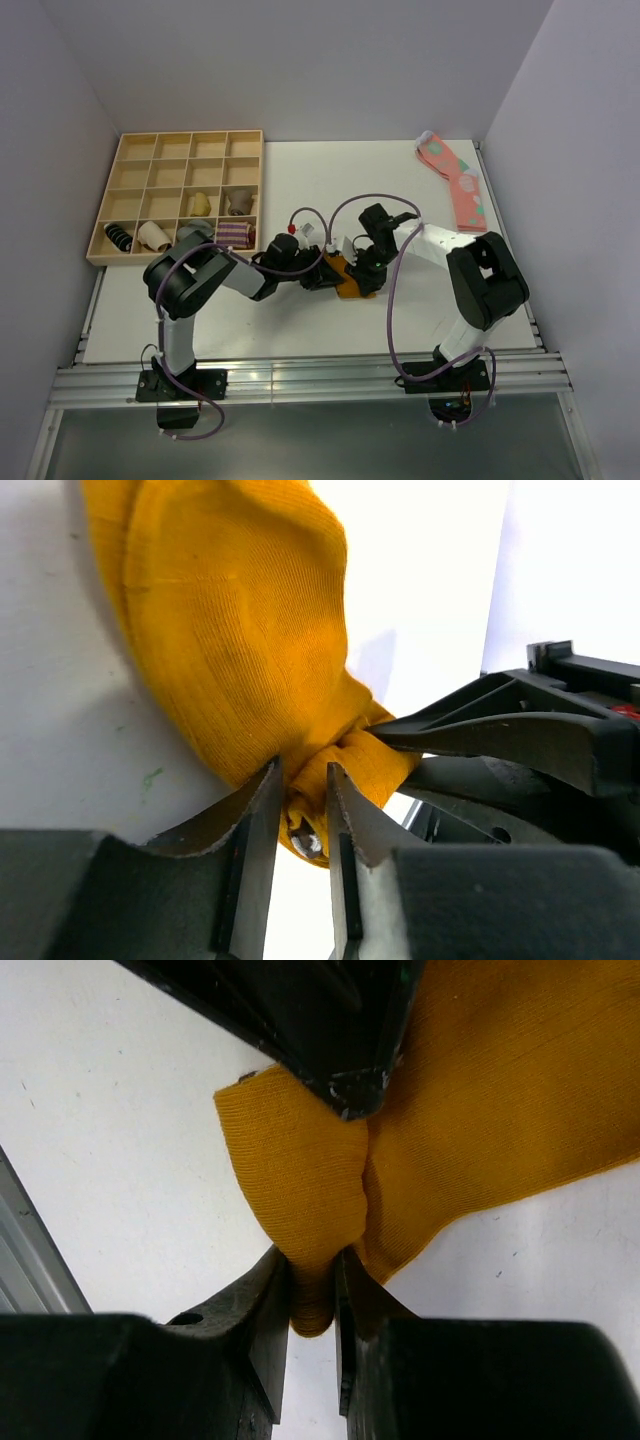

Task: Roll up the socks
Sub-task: Roll the sock at the center of the board.

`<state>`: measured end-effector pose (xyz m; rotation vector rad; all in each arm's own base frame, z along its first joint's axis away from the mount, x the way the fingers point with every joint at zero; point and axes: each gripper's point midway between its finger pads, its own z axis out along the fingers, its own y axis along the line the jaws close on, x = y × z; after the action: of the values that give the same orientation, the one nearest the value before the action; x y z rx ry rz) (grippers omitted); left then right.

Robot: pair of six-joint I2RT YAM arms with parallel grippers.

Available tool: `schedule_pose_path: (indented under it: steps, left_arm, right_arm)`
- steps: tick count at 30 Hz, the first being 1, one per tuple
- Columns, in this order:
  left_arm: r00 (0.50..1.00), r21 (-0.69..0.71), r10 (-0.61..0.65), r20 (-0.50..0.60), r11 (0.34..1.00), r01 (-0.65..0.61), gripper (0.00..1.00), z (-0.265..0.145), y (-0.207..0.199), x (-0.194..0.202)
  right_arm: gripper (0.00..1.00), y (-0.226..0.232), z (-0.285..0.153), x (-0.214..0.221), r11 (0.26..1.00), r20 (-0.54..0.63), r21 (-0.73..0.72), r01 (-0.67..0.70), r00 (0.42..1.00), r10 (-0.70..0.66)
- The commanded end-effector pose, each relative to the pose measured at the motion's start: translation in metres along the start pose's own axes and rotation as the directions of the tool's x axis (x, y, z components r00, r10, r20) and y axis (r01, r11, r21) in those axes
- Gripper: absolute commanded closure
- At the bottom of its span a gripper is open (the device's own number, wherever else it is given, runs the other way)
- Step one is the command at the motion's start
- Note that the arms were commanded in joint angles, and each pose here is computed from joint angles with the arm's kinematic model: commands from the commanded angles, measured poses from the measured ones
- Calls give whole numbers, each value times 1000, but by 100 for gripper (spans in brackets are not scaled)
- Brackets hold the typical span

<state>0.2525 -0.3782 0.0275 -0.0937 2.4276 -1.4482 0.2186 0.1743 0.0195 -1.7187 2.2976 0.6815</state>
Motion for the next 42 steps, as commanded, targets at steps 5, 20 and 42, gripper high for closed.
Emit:
schedule_pose_path:
  steps: [5, 20, 42]
  left_arm:
    - [986, 27, 42, 160, 999, -47, 67, -9, -1, -24]
    - [943, 7, 121, 311, 992, -129, 66, -31, -5, -33]
    - [931, -292, 269, 248, 937, -193, 76, 2, 31, -8]
  right_arm:
    - [93, 6, 2, 13, 998, -64, -26, -52, 997, 51]
    - [94, 5, -2, 13, 993, -142, -65, -103, 986, 93]
    - [93, 11, -12, -3, 974, -200, -113, -196, 965, 171]
